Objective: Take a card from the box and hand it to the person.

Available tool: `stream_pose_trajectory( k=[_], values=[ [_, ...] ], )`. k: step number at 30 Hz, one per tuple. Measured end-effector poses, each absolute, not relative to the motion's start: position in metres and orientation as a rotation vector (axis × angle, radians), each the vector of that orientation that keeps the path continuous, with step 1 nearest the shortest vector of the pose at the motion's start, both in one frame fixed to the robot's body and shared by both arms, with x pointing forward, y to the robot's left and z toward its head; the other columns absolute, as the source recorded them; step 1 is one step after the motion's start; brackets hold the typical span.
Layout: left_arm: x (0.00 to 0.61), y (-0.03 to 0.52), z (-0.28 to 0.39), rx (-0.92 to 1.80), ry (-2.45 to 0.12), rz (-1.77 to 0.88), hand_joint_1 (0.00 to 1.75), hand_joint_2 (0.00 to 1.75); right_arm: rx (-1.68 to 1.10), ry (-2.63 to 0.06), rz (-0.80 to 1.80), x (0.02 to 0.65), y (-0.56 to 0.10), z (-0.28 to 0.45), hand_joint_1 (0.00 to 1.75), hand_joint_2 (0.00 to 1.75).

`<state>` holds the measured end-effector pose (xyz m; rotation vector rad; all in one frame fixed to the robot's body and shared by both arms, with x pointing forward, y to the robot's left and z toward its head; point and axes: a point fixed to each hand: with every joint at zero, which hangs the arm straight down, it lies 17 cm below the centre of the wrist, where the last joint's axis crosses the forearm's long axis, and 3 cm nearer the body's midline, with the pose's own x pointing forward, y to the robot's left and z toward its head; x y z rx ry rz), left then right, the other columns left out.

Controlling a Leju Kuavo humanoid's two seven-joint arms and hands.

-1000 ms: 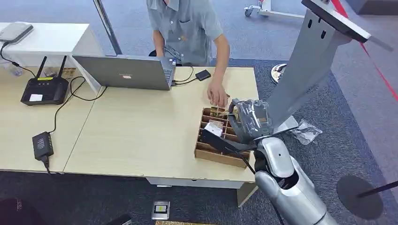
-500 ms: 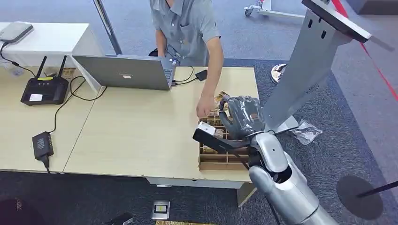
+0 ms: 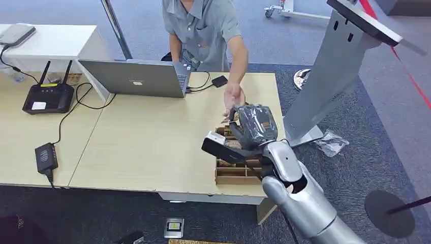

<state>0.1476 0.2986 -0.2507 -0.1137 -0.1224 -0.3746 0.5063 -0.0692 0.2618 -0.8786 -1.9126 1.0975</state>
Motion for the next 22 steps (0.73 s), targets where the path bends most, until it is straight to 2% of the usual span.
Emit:
stream_pose_trajectory(
  k=[2, 3, 4, 5, 6, 15, 22],
  values=[
    [0.146, 0.299, -0.251, -0.114, -0.121, -0.374, 0.0, 0.0, -0.867, -1.905, 1.106, 0.506, -0.066, 0.259, 1.75, 1.75],
    [0.145, 0.299, -0.251, -0.114, -0.119, -0.374, 0.0, 0.0, -0.861, -1.902, 1.11, 0.506, -0.065, 0.257, 1.43, 1.75],
    [0.145, 0.299, -0.251, -0.114, -0.118, -0.374, 0.0, 0.0, -0.857, -1.899, 1.115, 0.506, -0.064, 0.256, 1.43, 1.75],
    [0.144, 0.299, -0.252, -0.114, -0.117, -0.374, 0.0, 0.0, -0.853, -1.895, 1.12, 0.506, -0.063, 0.254, 0.33, 1.75],
    [0.143, 0.299, -0.252, -0.114, -0.116, -0.373, 0.0, 0.0, -0.848, -1.889, 1.128, 0.506, -0.061, 0.253, 0.0, 1.75],
    [0.135, 0.299, -0.254, -0.116, -0.105, -0.365, 0.0, 0.0, -0.696, -1.827, 1.118, 0.504, -0.051, 0.23, 0.0, 1.75],
    [0.122, 0.304, -0.257, -0.114, -0.105, -0.329, 0.0, 0.0, -0.447, -1.775, 0.999, 0.493, -0.05, 0.205, 0.0, 1.75]
  ],
)
